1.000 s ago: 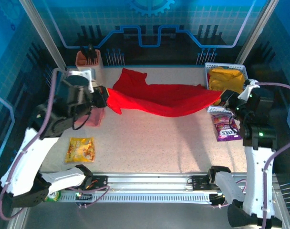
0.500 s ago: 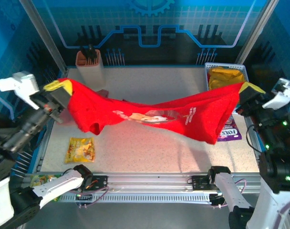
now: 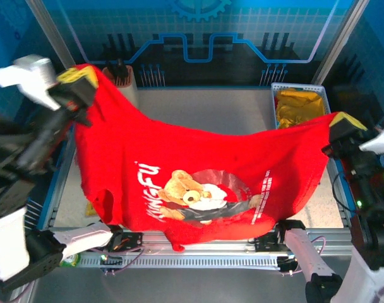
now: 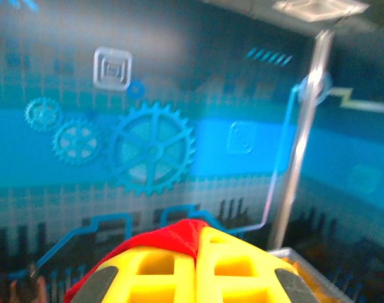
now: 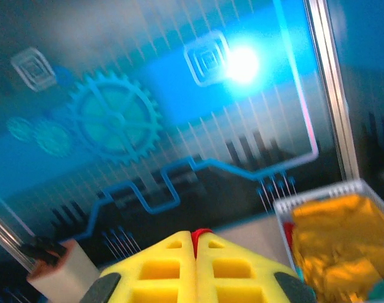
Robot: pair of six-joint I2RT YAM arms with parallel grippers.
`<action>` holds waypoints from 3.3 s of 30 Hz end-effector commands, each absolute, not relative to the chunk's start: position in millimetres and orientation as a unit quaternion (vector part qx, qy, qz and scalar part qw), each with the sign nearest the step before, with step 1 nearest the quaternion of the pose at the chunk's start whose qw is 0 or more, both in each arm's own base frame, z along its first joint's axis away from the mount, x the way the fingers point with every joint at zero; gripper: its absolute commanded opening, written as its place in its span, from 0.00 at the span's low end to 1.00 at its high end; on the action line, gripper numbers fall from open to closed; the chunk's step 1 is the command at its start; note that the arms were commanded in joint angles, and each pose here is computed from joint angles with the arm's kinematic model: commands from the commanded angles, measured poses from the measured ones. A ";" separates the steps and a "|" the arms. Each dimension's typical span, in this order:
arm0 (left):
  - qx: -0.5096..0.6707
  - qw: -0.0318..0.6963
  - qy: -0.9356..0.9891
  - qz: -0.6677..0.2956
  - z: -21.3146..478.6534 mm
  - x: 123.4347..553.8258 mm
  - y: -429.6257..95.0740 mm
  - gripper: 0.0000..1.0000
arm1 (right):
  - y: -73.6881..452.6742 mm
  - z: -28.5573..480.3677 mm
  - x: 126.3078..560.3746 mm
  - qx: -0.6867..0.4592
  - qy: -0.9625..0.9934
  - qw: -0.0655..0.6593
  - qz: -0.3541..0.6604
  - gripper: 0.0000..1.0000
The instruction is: Fold and stack the t-shirts
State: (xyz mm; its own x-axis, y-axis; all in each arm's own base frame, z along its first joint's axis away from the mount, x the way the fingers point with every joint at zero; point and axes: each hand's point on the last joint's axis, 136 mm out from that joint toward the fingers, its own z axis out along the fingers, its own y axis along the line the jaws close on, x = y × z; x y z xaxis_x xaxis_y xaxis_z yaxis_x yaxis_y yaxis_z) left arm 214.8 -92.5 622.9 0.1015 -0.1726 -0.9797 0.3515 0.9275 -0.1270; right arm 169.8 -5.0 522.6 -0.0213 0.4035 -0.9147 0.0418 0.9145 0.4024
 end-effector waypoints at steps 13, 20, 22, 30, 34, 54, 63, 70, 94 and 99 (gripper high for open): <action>-0.086 0.535 0.824 -0.165 348.4 420.1 -77.9 0.00 | 2.7 246.2 313.7 0.205 0.864 0.439 0.137 0.00; -0.127 0.478 0.852 -0.169 276.6 472.8 -68.8 0.00 | 5.2 206.8 370.9 0.198 0.861 0.442 0.153 0.00; -0.129 0.471 0.856 -0.171 269.9 483.7 -67.6 0.00 | 5.7 203.2 386.5 0.194 0.863 0.439 0.154 0.00; -0.119 0.475 0.855 -0.172 270.8 493.6 -68.0 0.00 | -14.8 199.9 410.1 0.209 0.863 0.440 0.136 0.00; -0.119 0.474 0.853 -0.181 268.6 502.8 -71.5 0.00 | -29.8 202.2 419.2 0.234 0.853 0.444 0.144 0.00; -0.149 0.432 0.869 -0.191 246.8 461.3 -67.8 0.00 | -25.2 164.3 383.1 0.267 0.882 0.352 0.164 0.00; -0.205 0.335 0.899 -0.194 200.2 379.4 -63.4 0.00 | -27.4 124.8 334.3 0.279 0.909 0.277 0.138 0.00; -0.247 0.300 0.902 -0.190 194.1 331.0 -56.4 0.00 | -25.4 104.1 306.6 0.295 0.916 0.233 0.140 0.00; -0.292 0.198 0.914 -0.202 132.7 245.8 -61.2 0.00 | -24.2 49.7 257.5 0.303 0.937 0.135 0.108 0.00; -0.297 0.187 0.916 -0.196 122.6 236.6 -59.5 0.00 | -24.8 40.9 250.1 0.304 0.940 0.122 0.101 0.00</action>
